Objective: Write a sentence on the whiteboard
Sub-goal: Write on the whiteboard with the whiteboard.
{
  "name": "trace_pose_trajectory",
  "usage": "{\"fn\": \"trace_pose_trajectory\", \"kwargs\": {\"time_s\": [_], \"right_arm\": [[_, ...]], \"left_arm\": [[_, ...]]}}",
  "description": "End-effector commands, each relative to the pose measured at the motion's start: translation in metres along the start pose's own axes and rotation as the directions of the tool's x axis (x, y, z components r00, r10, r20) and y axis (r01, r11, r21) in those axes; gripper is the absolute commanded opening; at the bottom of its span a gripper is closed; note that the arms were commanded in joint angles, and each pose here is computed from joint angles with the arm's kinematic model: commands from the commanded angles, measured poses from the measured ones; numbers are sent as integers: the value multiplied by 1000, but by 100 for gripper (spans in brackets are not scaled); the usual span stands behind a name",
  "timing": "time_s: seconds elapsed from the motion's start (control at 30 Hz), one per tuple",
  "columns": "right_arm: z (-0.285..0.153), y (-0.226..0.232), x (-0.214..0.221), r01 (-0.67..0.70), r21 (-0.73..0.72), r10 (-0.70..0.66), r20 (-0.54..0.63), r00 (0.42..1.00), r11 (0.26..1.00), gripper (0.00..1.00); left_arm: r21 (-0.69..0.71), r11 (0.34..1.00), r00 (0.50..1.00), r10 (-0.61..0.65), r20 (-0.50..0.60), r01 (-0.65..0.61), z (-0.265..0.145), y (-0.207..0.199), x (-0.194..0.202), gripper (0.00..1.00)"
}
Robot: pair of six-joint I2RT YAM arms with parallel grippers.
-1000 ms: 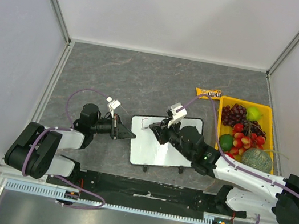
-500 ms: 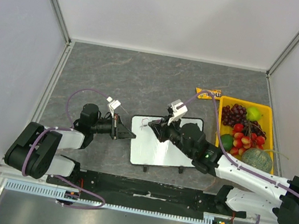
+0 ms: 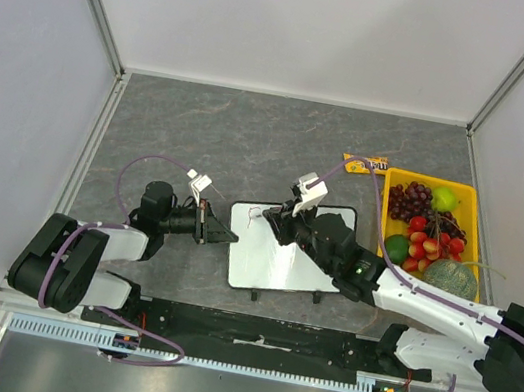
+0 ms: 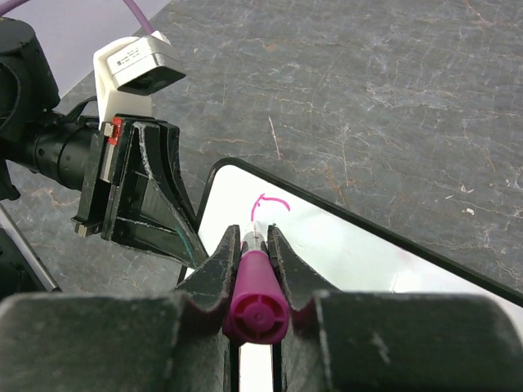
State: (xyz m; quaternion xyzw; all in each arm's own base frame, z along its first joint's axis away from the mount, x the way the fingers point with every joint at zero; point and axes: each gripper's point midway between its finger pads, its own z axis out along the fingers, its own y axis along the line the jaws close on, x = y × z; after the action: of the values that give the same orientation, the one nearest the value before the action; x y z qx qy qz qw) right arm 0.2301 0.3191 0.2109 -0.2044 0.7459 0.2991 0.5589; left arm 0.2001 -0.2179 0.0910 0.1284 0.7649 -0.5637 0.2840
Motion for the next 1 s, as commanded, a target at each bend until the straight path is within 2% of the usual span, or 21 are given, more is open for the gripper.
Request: {"fn": "trace_pose_trajectory", "kwargs": {"time_s": [0.0,0.47,0.97], "right_arm": [[4,-2,-6,3,22,-4,32,999,1000,0],[-1,-22,8,38,114,-37,-16,999,993,0],[-9,-34,3,38,170,-37,-9,999,985,0]], "left_arm": [[-54,998,1000,29,8,-29,2,13,-2,2],[-51,998,1000,28,4,-28,3,12,-1,2],[-57,998,1000,30,6,-30,2,13,-2,2]]}}
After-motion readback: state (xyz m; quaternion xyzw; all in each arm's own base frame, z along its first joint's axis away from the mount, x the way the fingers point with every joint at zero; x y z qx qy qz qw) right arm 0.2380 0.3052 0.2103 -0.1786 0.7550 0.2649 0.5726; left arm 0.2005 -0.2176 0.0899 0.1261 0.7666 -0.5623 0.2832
